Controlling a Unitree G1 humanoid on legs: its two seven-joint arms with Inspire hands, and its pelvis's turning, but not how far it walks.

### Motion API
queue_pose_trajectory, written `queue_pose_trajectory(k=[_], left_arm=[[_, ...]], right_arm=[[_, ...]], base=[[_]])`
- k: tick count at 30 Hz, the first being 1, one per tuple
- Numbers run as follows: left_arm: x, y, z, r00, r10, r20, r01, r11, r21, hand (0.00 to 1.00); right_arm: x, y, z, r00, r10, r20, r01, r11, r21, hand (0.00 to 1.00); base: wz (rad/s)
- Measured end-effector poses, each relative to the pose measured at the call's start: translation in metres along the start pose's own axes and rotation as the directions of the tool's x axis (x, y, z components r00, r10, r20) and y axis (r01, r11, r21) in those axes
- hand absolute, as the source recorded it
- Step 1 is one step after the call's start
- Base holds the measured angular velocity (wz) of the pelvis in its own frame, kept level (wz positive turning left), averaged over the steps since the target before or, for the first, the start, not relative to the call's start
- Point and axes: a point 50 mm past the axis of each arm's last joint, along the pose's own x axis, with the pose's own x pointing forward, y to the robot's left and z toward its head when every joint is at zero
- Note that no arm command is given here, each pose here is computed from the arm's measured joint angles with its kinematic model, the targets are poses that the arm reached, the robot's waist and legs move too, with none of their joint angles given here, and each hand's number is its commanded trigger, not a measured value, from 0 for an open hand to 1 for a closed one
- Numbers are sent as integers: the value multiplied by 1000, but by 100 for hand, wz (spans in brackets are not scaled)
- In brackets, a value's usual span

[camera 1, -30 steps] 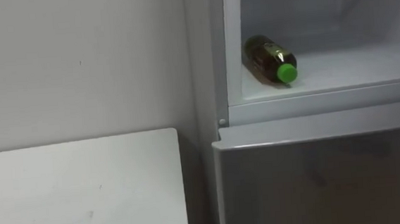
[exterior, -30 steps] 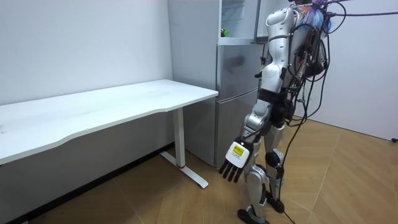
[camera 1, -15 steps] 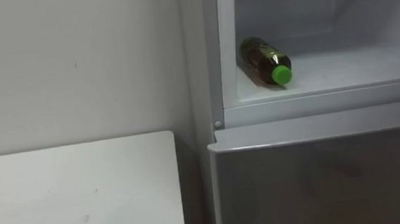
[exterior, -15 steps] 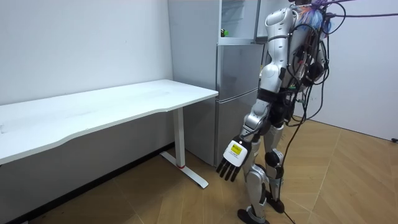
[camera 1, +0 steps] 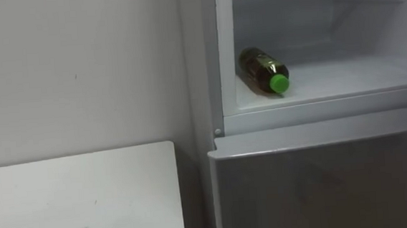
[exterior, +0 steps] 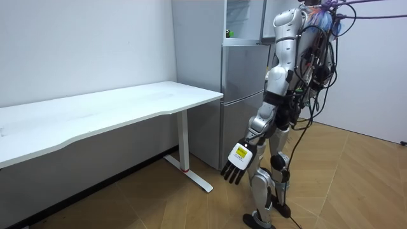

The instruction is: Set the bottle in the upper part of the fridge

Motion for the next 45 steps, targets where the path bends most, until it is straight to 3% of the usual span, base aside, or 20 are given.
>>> queue_pose_trajectory(k=[13,24,30,32,38,45], left_arm=[[0,1,0,1000,21,0,-21,999,-40,0],[1,8,10,998,47,37,-44,996,-77,0],[-1,22,3,995,90,34,-87,993,-81,0],[-2,23,3,995,90,37,-86,993,-82,0],[-1,23,7,997,65,51,-62,996,-59,0],[0,20,5,999,22,32,-21,999,-33,0]], right_arm=[[20,-14,13,962,-196,-189,244,929,277,0],[39,-42,88,911,-382,-155,395,698,597,0],[49,-87,142,845,-527,-89,393,501,771,0],[50,-96,150,829,-555,-70,383,471,795,0],[40,-111,180,790,-613,14,299,405,864,0],[25,-122,206,706,-685,178,210,443,872,0]], base=[[0],[1],[3],[0],[-1],[0]])
